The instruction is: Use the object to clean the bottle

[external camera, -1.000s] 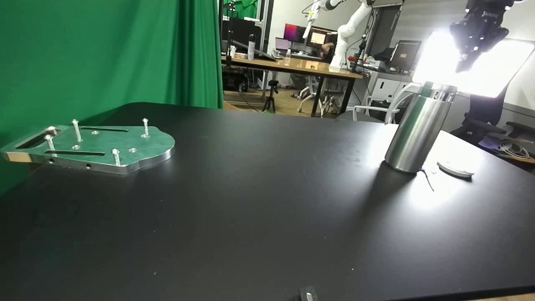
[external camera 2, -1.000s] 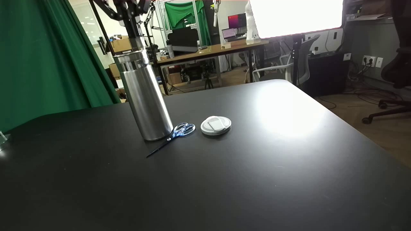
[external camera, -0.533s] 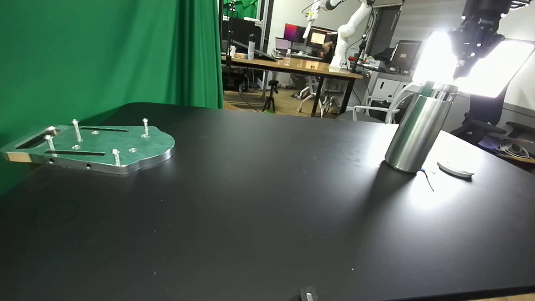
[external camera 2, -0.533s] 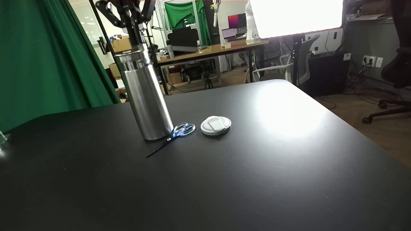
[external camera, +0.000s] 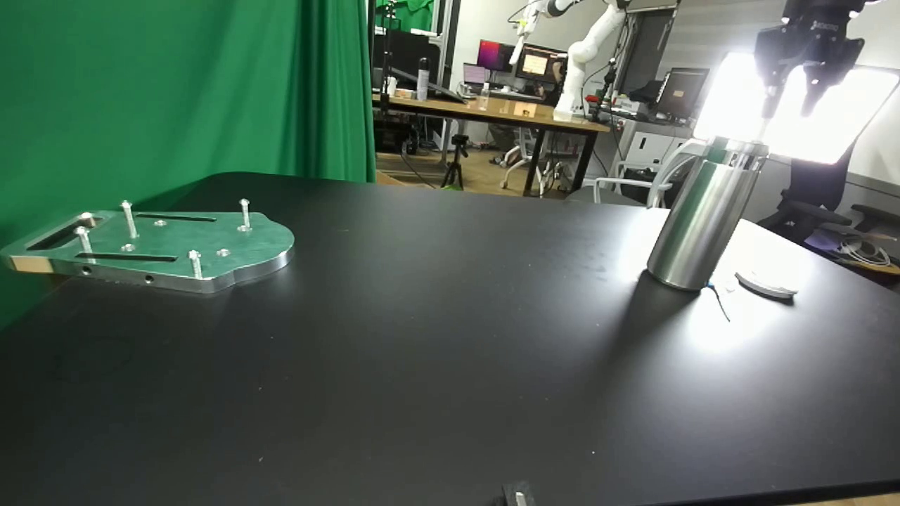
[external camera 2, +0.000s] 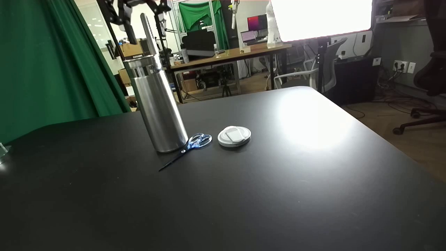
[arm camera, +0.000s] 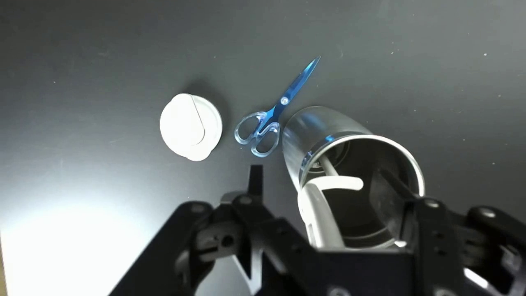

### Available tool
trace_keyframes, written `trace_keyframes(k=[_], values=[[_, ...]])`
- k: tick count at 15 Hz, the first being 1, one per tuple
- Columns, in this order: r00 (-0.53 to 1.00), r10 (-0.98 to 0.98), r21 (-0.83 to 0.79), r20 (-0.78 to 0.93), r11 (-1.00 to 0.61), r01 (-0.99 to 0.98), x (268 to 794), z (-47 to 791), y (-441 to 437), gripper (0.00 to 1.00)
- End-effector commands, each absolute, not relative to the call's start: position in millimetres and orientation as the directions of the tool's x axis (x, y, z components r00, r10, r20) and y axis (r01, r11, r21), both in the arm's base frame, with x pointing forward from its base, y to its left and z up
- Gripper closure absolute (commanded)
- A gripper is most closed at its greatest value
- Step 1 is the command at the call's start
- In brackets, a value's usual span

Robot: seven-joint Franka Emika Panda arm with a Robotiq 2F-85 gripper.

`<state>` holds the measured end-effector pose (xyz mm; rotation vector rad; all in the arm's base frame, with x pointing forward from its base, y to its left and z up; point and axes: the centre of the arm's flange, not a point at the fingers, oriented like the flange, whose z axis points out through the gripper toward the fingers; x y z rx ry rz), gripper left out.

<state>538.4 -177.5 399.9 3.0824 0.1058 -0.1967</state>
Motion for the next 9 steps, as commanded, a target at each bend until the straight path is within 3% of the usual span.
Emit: trace_keyframes(k=[1,9], values=[[0.994,0.036,0.063,-0.104,-0.997,0.042,510.0,440.7,-162.5,0.01],[0.993,0.05,0.044,-0.103,-0.998,0.055,497.1,465.2,-159.7,0.0]])
